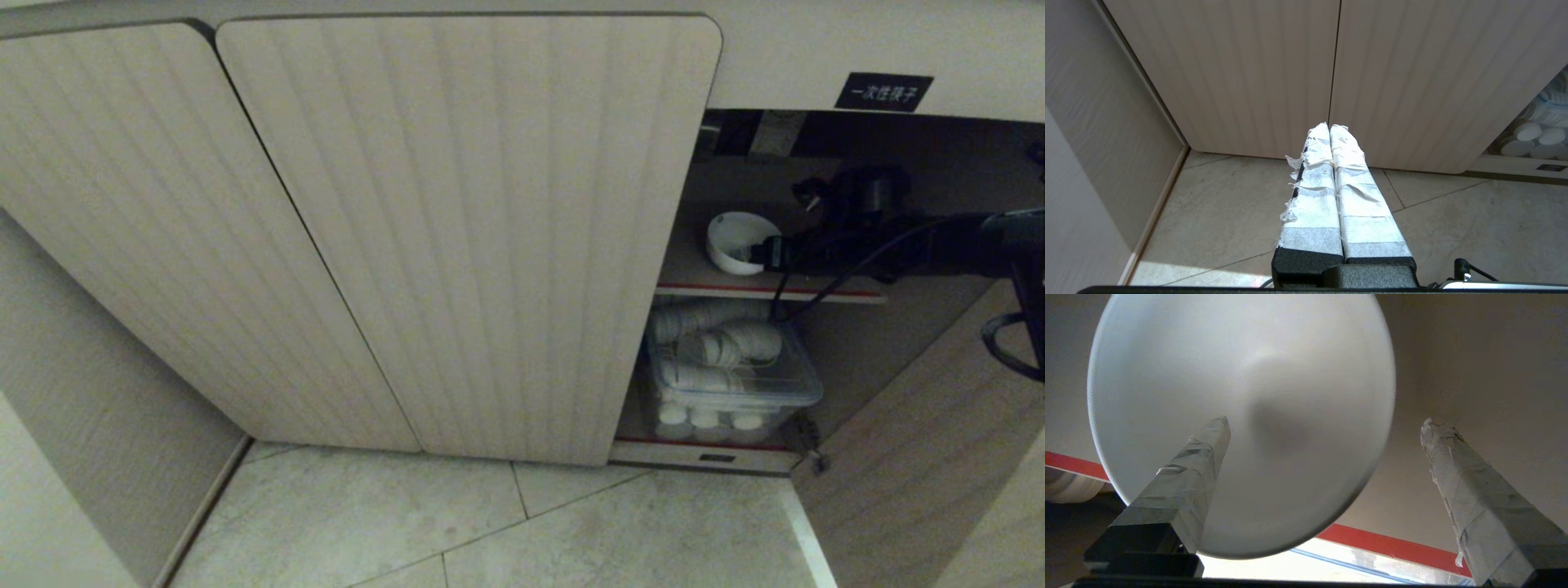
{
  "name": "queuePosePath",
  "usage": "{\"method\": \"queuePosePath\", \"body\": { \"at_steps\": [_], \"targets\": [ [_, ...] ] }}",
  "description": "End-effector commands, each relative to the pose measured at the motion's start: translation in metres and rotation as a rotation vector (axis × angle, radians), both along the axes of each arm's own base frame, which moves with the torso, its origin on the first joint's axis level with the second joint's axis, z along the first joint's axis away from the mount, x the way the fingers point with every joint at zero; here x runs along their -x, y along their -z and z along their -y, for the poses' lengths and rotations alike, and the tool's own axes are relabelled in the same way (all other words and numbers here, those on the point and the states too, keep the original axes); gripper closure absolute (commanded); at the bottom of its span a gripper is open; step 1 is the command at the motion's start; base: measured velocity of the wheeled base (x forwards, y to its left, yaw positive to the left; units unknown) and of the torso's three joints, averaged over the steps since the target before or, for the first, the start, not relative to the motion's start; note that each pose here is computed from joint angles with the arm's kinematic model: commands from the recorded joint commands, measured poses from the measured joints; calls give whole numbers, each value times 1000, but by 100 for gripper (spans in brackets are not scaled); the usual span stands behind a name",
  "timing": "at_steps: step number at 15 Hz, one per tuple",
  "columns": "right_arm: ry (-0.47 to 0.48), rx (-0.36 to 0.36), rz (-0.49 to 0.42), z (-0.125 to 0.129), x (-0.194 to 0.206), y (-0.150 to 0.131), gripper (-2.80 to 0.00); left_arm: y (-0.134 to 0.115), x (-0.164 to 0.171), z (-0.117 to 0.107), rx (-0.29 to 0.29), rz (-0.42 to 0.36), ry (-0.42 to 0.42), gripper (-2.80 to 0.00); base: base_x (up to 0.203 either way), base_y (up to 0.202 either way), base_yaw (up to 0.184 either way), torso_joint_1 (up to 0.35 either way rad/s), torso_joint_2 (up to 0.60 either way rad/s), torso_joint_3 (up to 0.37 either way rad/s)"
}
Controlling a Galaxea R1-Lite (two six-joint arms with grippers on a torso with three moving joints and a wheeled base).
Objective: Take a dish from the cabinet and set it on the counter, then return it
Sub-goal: Take the bowl from the cabinet
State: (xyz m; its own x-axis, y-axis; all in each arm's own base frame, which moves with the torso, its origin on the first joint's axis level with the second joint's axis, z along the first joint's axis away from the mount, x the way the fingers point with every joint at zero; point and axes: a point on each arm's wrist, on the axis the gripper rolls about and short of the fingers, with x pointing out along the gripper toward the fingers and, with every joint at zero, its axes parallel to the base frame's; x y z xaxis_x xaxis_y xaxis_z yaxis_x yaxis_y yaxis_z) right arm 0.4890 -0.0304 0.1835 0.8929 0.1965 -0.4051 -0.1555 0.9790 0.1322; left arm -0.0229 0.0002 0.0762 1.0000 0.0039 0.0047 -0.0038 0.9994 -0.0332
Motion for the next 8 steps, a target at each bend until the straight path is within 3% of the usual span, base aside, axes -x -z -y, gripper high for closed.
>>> {"method": "queuePosePath", "body": {
  "at_steps": [1,8],
  "targets": [
    [-5,-1,1,-2,0,0,0,0,0,0,1,1,-1,0,0,0,0,0,0,0],
    [-16,-3,7,-8,-1,1,0,0,0,0,1,1,-1,0,0,0,0,0,0,0]
  ]
}}
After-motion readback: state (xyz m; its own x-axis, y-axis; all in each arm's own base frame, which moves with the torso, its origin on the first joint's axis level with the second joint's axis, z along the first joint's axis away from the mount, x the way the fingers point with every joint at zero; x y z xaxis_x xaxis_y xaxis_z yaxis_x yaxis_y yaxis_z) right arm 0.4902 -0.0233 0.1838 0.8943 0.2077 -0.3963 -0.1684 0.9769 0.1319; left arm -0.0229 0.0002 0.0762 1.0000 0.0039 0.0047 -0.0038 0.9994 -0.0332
